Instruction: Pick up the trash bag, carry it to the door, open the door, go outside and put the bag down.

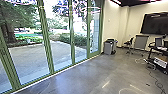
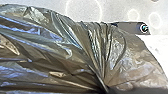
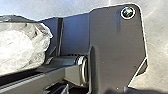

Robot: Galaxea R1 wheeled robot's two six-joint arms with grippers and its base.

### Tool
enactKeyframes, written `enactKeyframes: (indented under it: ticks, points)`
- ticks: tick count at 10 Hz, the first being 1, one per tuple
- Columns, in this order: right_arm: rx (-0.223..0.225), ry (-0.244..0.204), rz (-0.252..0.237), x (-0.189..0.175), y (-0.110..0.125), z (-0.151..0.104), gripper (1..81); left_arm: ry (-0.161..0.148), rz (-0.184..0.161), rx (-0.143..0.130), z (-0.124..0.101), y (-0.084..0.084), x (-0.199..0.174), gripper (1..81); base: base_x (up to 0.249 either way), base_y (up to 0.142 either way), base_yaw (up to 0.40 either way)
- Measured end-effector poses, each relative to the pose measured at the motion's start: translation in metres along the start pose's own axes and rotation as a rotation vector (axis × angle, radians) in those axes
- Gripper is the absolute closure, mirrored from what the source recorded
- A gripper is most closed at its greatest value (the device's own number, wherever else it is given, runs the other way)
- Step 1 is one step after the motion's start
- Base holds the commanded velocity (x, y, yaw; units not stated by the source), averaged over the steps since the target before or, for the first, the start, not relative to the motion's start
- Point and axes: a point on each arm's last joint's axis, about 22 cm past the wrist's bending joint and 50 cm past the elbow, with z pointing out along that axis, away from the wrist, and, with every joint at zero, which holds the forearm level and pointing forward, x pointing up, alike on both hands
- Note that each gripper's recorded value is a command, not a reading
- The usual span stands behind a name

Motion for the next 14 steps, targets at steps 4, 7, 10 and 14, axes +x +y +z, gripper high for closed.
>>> enactKeyframes:
  ticks: [4,7,10,14]
  points:
    - [0.000,0.000,0.000,0.0001,0.0000,0.0000,1.0,0.000,0.001,0.000,0.0000,0.0000,0.0004,81.1,0.150,-0.016,0.000]
    - [0.003,0.001,-0.001,0.0019,-0.0025,0.0006,1.0,-0.001,0.000,0.004,-0.0005,-0.0027,0.0000,81.1,0.149,-0.064,0.000]
    - [0.002,-0.001,0.000,-0.0003,-0.0017,0.0004,1.0,-0.002,0.000,0.001,0.0001,-0.0003,-0.0015,81.1,0.149,-0.066,0.000]
    - [0.002,0.000,0.000,-0.0002,-0.0017,0.0004,1.0,-0.002,0.000,0.001,0.0002,-0.0003,-0.0017,81.1,0.154,-0.063,0.000]
